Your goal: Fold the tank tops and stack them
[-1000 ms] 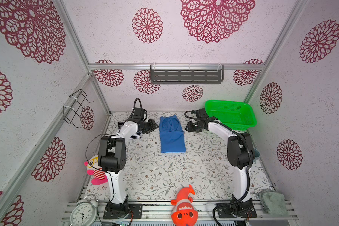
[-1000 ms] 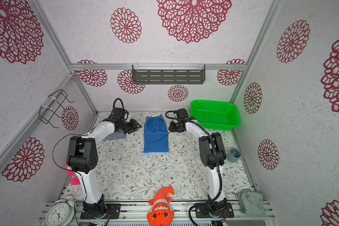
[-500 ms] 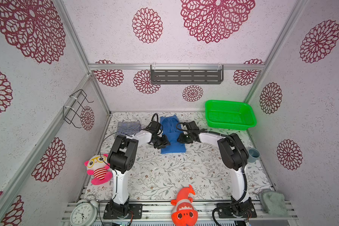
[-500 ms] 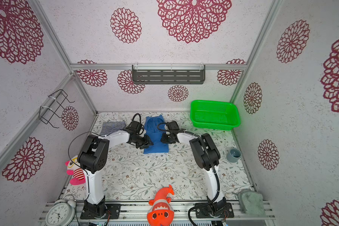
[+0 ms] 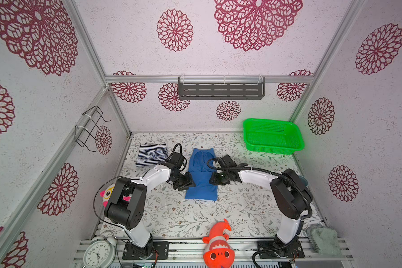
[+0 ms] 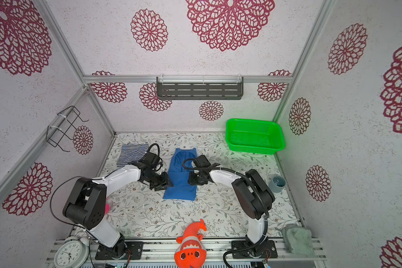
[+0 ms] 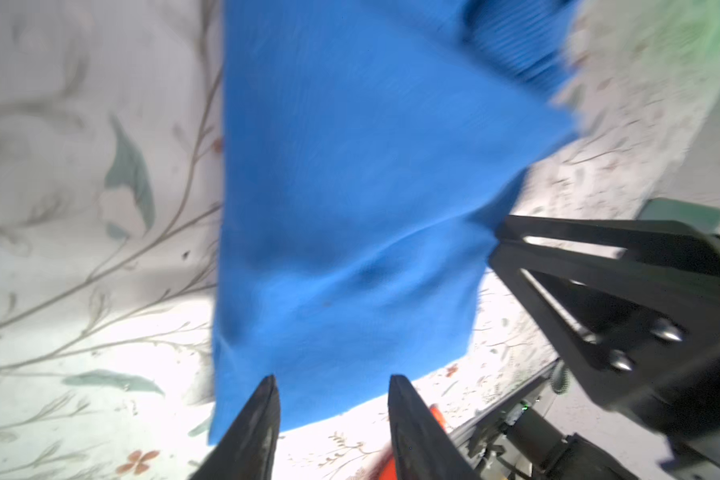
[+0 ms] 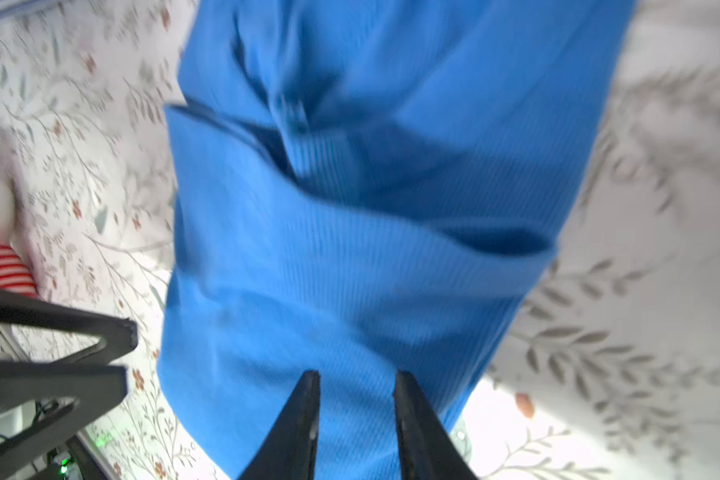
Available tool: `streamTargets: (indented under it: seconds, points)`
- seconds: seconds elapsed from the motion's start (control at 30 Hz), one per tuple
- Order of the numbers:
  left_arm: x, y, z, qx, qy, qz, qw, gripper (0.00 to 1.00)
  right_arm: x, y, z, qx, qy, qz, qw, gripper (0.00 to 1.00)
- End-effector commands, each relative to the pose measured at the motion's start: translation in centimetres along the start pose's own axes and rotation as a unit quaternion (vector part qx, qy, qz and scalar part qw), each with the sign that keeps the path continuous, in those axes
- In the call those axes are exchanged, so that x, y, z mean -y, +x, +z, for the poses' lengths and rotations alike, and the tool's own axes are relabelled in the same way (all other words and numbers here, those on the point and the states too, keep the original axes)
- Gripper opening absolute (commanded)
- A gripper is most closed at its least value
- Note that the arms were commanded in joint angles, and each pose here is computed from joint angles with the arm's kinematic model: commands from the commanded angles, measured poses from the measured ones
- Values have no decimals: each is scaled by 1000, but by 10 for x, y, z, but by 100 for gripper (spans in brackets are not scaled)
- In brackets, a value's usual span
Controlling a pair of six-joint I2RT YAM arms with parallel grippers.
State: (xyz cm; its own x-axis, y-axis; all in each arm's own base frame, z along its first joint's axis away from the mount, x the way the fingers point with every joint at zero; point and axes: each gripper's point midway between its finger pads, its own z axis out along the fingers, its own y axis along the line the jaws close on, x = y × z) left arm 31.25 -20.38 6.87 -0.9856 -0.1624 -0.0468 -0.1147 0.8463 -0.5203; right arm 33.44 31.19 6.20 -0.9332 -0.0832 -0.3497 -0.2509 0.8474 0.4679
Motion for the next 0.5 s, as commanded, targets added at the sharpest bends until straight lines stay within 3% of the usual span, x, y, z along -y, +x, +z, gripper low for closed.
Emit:
streamTargets:
  seconds: [0.0, 0.13, 0.27, 0.47]
  points:
    - [21, -29, 6, 32, 27, 12, 999, 46, 10, -28, 10, 30, 16, -7, 999, 33]
    - [16, -43, 26, 42, 18, 8, 999, 44, 45, -53, 16, 51, 59, 7, 997, 32]
    - [16, -49, 9, 79, 1, 16, 997, 46, 30, -71, -26, 82, 63, -19, 994, 33]
    - [-12, 0, -22, 64, -35, -12, 997, 54, 15, 2, -54, 22, 45, 0, 999, 38]
